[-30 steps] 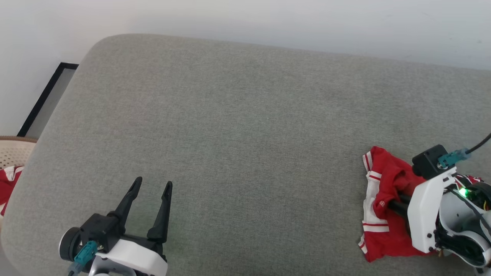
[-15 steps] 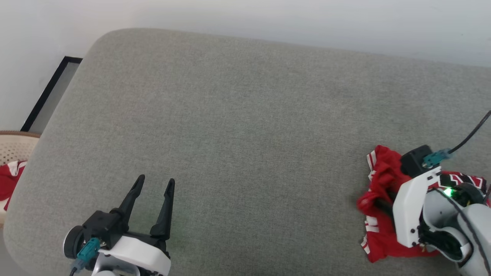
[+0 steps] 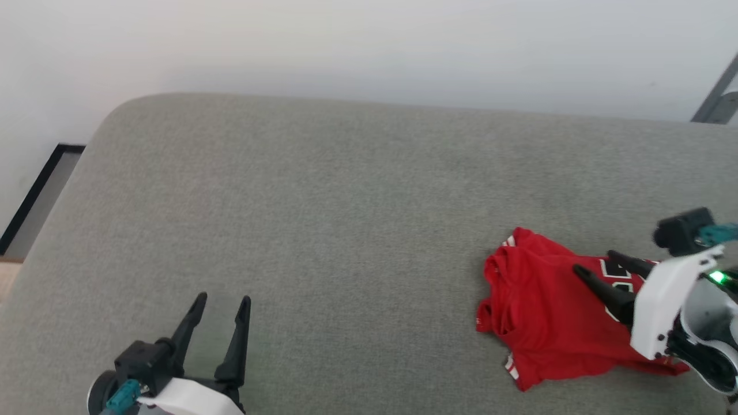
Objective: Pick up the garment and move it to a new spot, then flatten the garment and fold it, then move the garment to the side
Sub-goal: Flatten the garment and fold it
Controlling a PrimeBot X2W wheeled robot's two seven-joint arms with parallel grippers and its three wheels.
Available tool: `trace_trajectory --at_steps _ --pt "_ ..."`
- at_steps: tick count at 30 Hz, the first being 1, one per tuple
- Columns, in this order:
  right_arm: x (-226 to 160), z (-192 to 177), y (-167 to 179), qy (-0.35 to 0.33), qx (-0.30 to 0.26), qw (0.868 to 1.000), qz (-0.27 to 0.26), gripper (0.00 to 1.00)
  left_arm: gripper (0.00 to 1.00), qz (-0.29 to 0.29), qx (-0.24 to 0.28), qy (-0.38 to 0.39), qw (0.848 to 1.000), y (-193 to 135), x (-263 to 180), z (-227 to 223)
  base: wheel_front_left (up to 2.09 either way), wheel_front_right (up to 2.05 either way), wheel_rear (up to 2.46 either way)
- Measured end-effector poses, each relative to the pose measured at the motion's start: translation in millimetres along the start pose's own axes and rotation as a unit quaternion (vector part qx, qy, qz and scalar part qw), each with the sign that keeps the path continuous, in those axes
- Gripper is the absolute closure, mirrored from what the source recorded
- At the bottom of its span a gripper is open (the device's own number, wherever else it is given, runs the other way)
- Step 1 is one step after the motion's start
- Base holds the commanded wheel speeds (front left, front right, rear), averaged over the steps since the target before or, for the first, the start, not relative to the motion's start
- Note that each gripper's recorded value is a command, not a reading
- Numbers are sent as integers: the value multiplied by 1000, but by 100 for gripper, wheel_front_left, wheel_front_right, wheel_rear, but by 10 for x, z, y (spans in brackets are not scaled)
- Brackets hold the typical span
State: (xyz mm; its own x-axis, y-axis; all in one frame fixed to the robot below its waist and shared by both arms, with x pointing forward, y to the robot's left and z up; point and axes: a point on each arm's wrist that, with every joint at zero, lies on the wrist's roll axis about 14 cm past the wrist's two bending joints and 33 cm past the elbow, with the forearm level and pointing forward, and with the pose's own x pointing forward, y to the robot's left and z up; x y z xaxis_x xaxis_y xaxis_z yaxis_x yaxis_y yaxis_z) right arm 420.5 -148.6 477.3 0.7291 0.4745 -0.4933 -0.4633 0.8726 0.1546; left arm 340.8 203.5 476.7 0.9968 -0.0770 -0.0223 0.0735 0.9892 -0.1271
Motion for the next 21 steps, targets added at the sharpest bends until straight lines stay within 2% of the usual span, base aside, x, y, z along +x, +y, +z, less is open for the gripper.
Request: trace_trajectory --at_steps 3,4,9,14,21 --pt "-156 36 -285 -51 6 997 -50 0 0 -7 -11 6 1000 -68 -8 -52 0 0 0" --pt "-156 36 -285 -51 6 997 -50 0 0 -7 -11 6 1000 -68 -8 -52 0 0 0" --pt "-381 42 -555 -137 8 984 -110 0 0 -2 -33 4 999 -80 14 -59 0 0 0" --pt "-533 63 -570 -216 12 967 -134 0 0 14 -44 -7 999 -30 -19 -19 0 0 0" --pt "-651 97 -449 -266 8 954 -141 0 0 22 -32 -19 999 39 -140 49 0 0 0"
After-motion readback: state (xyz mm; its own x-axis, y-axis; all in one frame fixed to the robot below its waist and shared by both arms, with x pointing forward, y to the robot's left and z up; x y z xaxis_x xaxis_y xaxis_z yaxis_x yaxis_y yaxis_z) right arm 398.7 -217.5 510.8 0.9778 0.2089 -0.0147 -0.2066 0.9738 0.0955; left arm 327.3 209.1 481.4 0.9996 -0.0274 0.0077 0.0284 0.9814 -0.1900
